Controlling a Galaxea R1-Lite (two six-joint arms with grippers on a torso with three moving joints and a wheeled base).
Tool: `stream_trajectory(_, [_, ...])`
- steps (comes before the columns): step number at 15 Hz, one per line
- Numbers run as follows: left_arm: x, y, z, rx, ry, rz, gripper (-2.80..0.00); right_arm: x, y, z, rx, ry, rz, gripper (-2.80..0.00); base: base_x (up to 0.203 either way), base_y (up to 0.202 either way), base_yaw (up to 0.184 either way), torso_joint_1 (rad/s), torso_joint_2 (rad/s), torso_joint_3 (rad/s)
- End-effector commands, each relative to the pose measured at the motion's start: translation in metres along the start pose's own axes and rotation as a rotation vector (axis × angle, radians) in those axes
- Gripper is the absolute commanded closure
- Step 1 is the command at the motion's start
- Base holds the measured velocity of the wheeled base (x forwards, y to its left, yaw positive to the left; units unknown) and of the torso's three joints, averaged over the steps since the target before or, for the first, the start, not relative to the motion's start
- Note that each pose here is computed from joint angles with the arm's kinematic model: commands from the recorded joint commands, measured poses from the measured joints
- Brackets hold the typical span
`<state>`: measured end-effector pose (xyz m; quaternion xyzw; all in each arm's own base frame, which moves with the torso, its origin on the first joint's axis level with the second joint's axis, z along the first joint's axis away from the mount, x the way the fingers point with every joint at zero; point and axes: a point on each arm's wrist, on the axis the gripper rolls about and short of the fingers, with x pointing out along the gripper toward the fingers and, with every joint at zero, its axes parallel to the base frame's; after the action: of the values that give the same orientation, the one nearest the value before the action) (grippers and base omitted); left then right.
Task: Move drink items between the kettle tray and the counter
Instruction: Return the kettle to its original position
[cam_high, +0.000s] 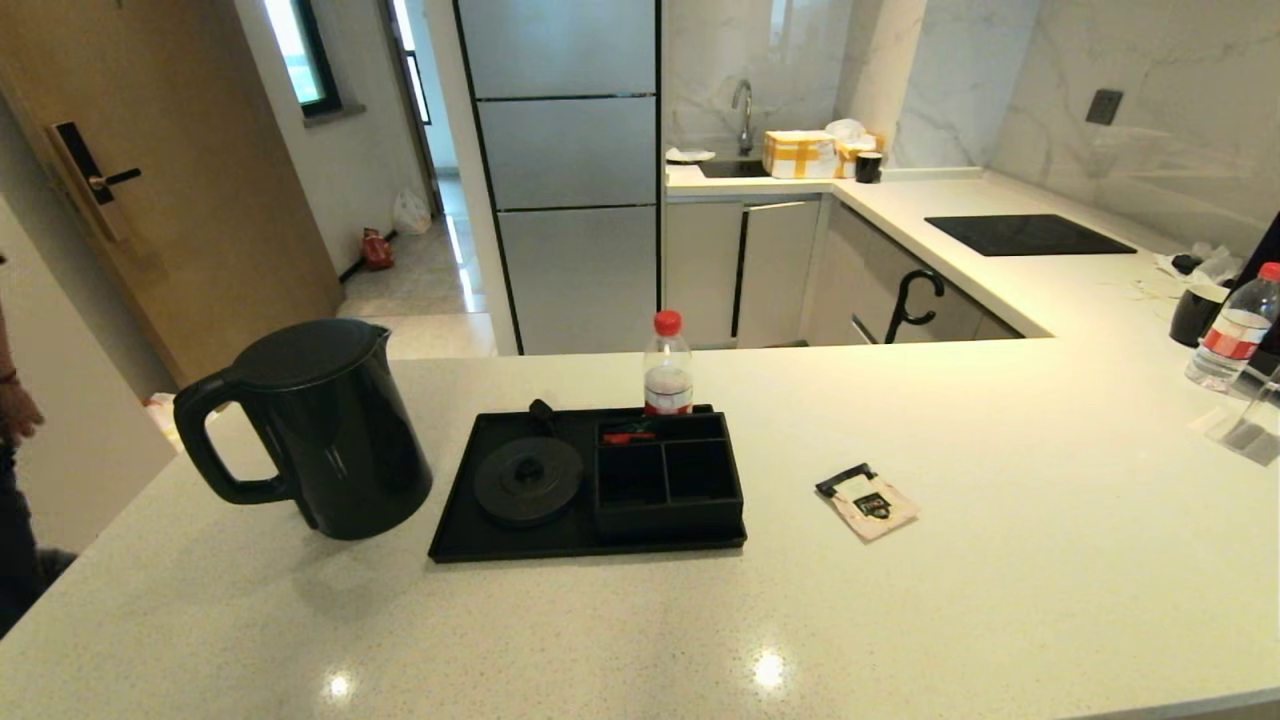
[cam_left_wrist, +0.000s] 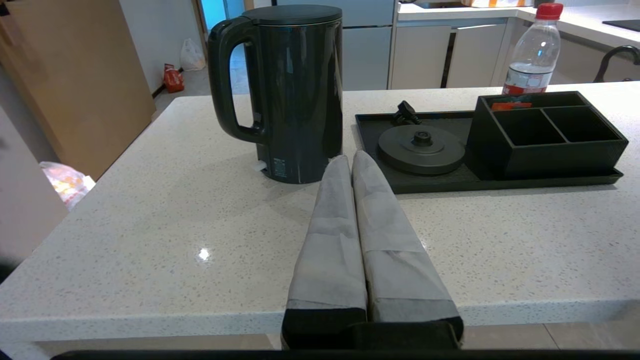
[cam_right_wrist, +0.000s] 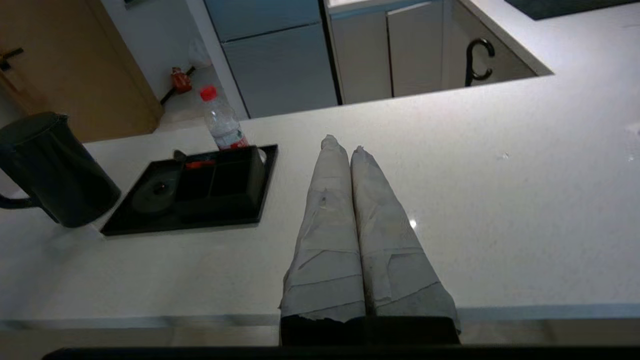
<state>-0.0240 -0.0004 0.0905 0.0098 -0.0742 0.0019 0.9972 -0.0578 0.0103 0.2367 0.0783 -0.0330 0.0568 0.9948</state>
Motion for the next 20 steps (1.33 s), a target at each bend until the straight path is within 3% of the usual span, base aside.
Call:
stream_trajectory(1, [0.002, 0.0, -0.011, 0.0, 0.04, 0.0, 0.0, 0.003, -0.005, -0.014, -0.033, 0.027, -0.004, 0.0, 0.0, 0.0, 0.0, 0.0, 0.0, 0.0])
stream_trajectory(3, [0.002, 0.0, -0.011, 0.0, 0.04, 0.0, 0.0, 0.01, -0.009, -0.021, -0.052, 0.02, -0.053, 0.0, 0.0, 0.0, 0.0, 0.0, 0.0, 0.0])
stream_trajectory(5, [0.002, 0.0, -0.011, 0.0, 0.04, 0.0, 0.0, 0.027, -0.018, -0.05, -0.062, 0.045, -0.1, 0.0, 0.0, 0.0, 0.0, 0.0, 0.0, 0.0])
stream_trajectory(6, [0.002, 0.0, -0.011, 0.0, 0.04, 0.0, 0.0, 0.035, -0.022, -0.063, -0.07, 0.009, -0.101, 0.0, 0.0, 0.0, 0.0, 0.0, 0.0, 0.0])
stream_trajectory(7, [0.002, 0.0, -0.011, 0.0, 0.04, 0.0, 0.0, 0.04, -0.024, -0.069, -0.083, -0.053, -0.098, 0.0, 0.0, 0.0, 0.0, 0.0, 0.0, 0.0])
stream_trajectory(9, [0.002, 0.0, -0.011, 0.0, 0.04, 0.0, 0.0, 0.045, -0.028, -0.091, -0.099, -0.008, -0.087, 0.0, 0.0, 0.0, 0.0, 0.0, 0.0, 0.0])
stream_trajectory(11, [0.002, 0.0, -0.011, 0.0, 0.04, 0.0, 0.0, 0.045, -0.028, -0.092, -0.101, -0.004, -0.084, 0.0, 0.0, 0.0, 0.0, 0.0, 0.0, 0.0])
stream_trajectory(14, [0.002, 0.0, -0.011, 0.0, 0.038, 0.0, 0.0, 0.031, -0.031, -0.116, -0.095, 0.092, -0.008, 0.0, 0.0, 0.0, 0.0, 0.0, 0.0, 0.0])
stream_trajectory(16, [0.002, 0.0, -0.011, 0.0, 0.04, 0.0, 0.0, 0.02, -0.032, -0.137, -0.122, 0.029, 0.027, 0.0, 0.0, 0.0, 0.0, 0.0, 0.0, 0.0])
stream_trajectory(18, [0.002, 0.0, -0.011, 0.0, 0.04, 0.0, 0.0, 0.019, -0.034, -0.15, -0.138, 0.032, 0.049, 0.0, 0.0, 0.0, 0.0, 0.0, 0.0, 0.0])
stream_trajectory(20, [0.002, 0.0, -0.011, 0.0, 0.04, 0.0, 0.0, 0.02, -0.035, -0.15, -0.083, 0.04, -0.012, 0.0, 0.0, 0.0, 0.0, 0.0, 0.0, 0.0])
